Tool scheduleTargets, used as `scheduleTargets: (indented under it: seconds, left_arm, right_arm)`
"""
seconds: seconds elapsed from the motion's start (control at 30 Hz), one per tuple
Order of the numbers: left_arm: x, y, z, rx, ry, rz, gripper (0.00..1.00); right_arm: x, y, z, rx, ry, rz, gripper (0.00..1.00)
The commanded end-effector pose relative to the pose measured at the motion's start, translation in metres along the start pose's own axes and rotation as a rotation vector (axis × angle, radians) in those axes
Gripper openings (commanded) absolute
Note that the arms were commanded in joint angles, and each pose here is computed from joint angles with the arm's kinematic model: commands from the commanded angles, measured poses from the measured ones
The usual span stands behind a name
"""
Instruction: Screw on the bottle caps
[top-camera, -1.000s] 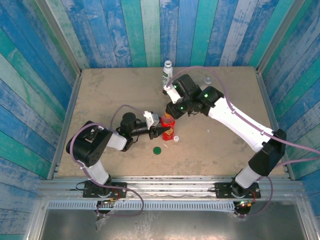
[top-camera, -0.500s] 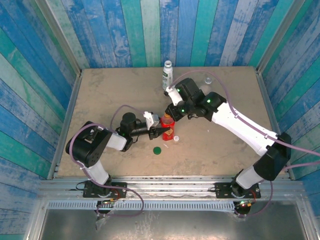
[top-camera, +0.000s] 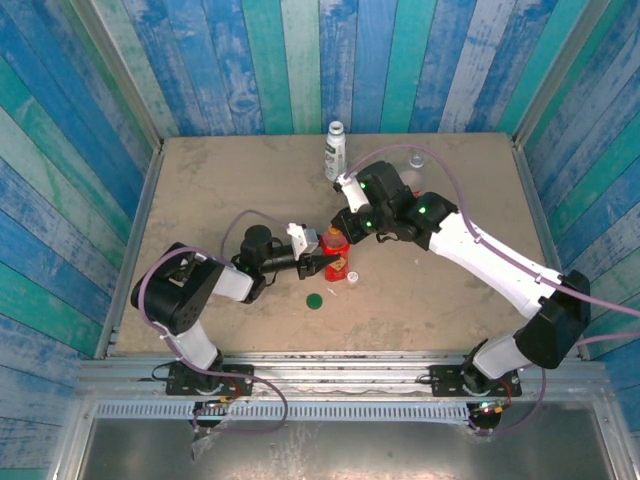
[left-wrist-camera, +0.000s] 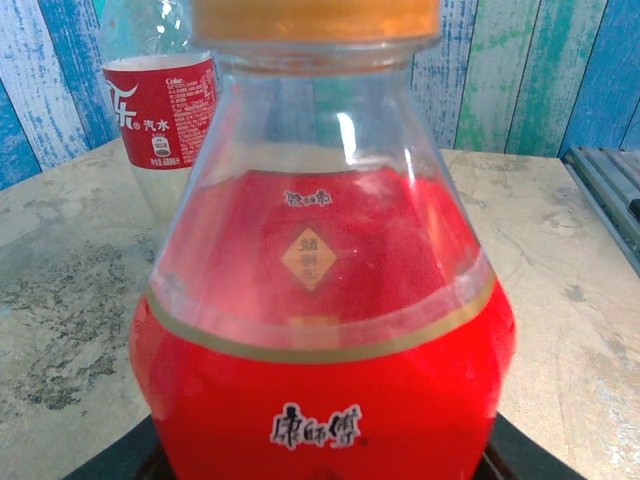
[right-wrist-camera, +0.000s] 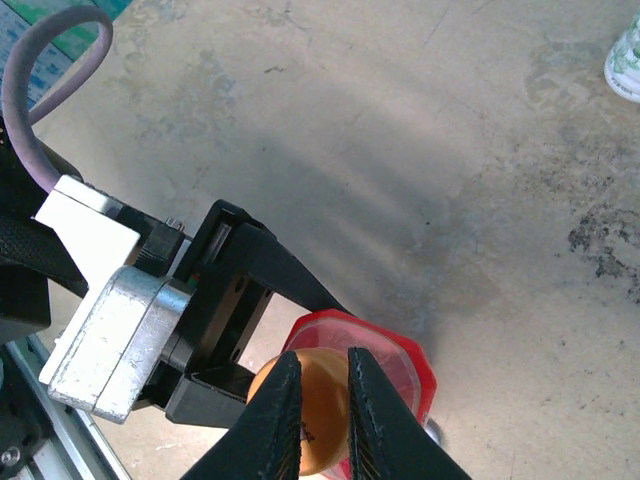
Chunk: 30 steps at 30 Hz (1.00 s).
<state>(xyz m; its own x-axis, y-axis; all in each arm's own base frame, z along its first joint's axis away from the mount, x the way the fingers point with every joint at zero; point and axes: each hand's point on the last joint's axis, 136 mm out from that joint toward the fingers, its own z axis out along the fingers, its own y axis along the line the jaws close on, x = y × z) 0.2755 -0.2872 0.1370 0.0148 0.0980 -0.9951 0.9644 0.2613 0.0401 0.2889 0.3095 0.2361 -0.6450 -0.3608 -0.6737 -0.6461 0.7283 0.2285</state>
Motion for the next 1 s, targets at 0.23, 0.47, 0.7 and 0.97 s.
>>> scheduleTargets:
  seconds: [0.23,0.47,0.7,0.97]
  left_arm:
    - [0.012,-0.007,-0.003,0.014,0.053,-0.042,0.48]
    - [0.013,-0.008,-0.003,0.014,0.056,-0.043,0.48]
    - [0.014,-0.007,-0.003,0.013,0.057,-0.043,0.48]
    - [0.014,-0.008,-0.003,0.013,0.06,-0.042,0.48]
  right_arm:
    - [0.006,-0.001,-0.007,0.063,0.092,-0.054,0.32]
    - [-0.001,-0.002,-0.014,0.171,0.085,-0.144,0.5]
    - [0.0,0.003,-0.004,0.23,0.137,-0.207,0.55]
    - [0.007,0.006,0.004,0.221,0.173,-0.211,0.5]
